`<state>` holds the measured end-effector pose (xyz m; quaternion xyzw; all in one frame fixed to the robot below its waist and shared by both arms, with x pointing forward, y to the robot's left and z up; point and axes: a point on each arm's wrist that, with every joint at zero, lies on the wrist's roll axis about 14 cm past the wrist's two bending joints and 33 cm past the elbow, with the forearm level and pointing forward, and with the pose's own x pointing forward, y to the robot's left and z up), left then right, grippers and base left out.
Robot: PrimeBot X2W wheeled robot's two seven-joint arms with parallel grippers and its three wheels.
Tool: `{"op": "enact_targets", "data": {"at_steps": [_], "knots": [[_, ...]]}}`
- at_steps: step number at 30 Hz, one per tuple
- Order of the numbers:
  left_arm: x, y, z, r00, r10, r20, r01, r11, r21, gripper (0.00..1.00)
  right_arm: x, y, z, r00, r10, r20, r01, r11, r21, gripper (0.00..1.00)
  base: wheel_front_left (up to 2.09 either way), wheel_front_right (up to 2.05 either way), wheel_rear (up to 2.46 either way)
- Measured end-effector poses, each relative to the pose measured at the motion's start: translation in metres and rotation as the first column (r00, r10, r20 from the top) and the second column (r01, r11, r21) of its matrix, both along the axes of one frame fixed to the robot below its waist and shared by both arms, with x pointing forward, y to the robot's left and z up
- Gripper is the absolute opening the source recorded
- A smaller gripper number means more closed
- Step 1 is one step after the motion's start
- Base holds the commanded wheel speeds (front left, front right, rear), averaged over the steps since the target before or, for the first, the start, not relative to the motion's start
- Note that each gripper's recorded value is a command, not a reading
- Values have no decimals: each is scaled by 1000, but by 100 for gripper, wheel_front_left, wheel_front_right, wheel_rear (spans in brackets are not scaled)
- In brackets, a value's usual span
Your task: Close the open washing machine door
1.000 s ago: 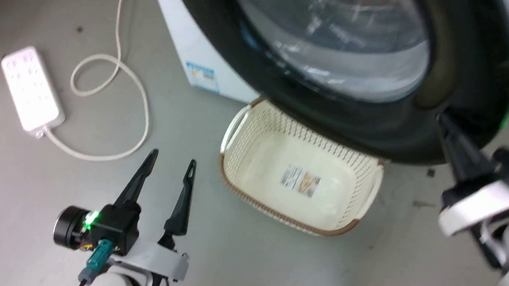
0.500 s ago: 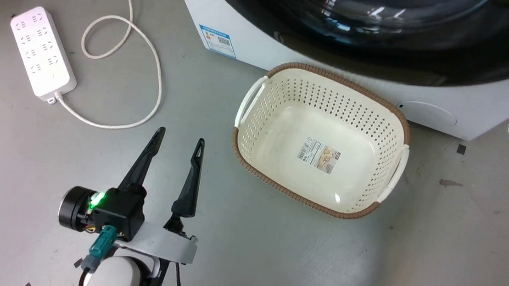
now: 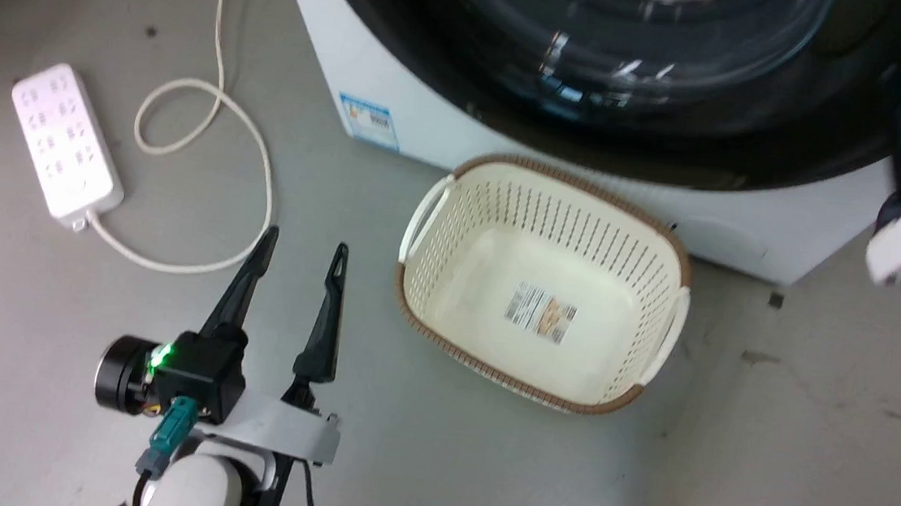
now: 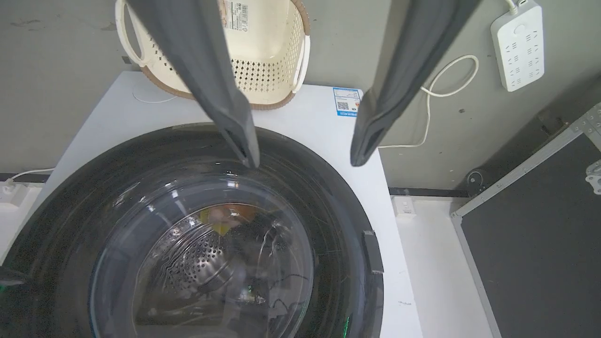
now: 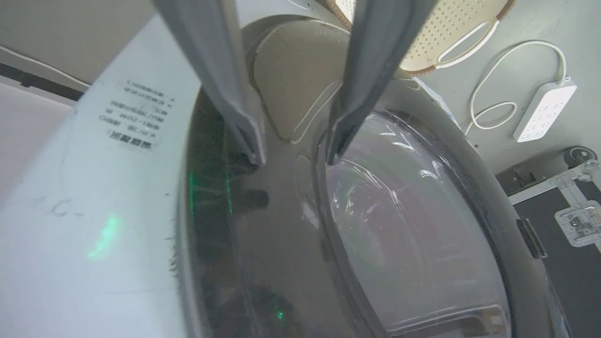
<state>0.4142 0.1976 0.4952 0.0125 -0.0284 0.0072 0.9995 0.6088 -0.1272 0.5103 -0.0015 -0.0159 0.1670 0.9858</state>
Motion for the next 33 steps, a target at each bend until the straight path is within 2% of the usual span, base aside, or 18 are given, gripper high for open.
{"op": "enact_targets", "data": {"at_steps": [11,15,20,27,33], "knots": [[-36,-4,20,999,-12,46,14,999,-31,100,-101,-21,37,992,-68,107,62,996,57,100,0,0,0],[-47,-8,22,998,-22,54,26,998,-59,100,-148,-28,40,985,-102,136,97,994,49,100,0,0,0],[-50,-18,20,997,-57,47,60,996,-73,100,-193,-39,40,972,-184,146,171,981,96,100,0,0,0],[-48,-34,17,993,-110,38,113,991,-68,100,-234,-50,21,964,-247,99,238,966,97,100,0,0,0],[-49,-38,15,991,-126,33,128,989,-69,100,-245,-51,9,964,-258,65,252,964,86,100,0,0,0]]}}
